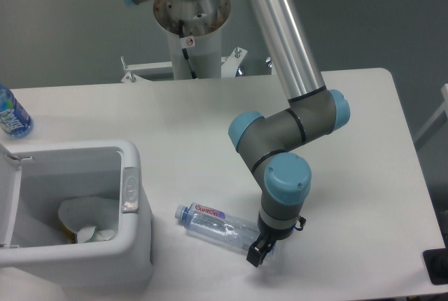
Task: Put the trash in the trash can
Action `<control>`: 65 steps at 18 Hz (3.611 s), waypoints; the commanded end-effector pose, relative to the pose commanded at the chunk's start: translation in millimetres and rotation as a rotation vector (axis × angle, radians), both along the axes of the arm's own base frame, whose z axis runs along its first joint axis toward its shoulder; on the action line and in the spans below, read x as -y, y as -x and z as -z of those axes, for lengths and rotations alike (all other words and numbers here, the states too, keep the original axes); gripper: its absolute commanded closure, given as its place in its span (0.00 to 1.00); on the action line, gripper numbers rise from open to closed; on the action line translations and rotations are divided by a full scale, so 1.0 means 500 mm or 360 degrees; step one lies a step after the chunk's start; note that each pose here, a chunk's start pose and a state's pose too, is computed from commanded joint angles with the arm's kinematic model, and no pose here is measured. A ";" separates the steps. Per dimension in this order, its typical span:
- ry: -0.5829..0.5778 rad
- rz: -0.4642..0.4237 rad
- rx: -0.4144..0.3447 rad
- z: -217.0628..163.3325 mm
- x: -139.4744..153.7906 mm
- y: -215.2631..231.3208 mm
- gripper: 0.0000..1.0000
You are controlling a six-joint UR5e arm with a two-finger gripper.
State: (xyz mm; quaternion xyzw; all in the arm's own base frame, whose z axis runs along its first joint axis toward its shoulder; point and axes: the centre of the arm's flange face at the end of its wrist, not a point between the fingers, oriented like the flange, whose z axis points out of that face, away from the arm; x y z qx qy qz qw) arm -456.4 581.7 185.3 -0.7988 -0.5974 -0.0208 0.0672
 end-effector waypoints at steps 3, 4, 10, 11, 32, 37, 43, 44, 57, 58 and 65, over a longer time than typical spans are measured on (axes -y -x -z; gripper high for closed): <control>0.0006 0.0015 0.0008 0.002 -0.007 -0.022 0.34; 0.0008 0.0020 0.0010 0.003 -0.010 -0.026 0.37; 0.0006 0.0019 0.0005 -0.003 -0.009 -0.026 0.48; 0.0003 0.0019 0.0001 -0.007 -0.009 -0.026 0.48; -0.0821 0.0177 -0.1037 -0.882 0.031 -0.110 0.48; -0.0931 0.0396 -0.1065 -0.908 -0.048 -0.266 0.48; -0.0955 0.0761 -0.0986 -0.839 -0.183 -0.477 0.48; -0.0948 0.0784 -0.0967 -0.823 -0.198 -0.492 0.48; -0.0829 0.0748 -0.0973 -0.786 -0.138 -0.418 0.00; -0.0816 0.0695 -0.0994 -0.794 -0.116 -0.377 0.00; -0.0479 0.0702 -0.1099 -0.751 0.049 -0.091 0.00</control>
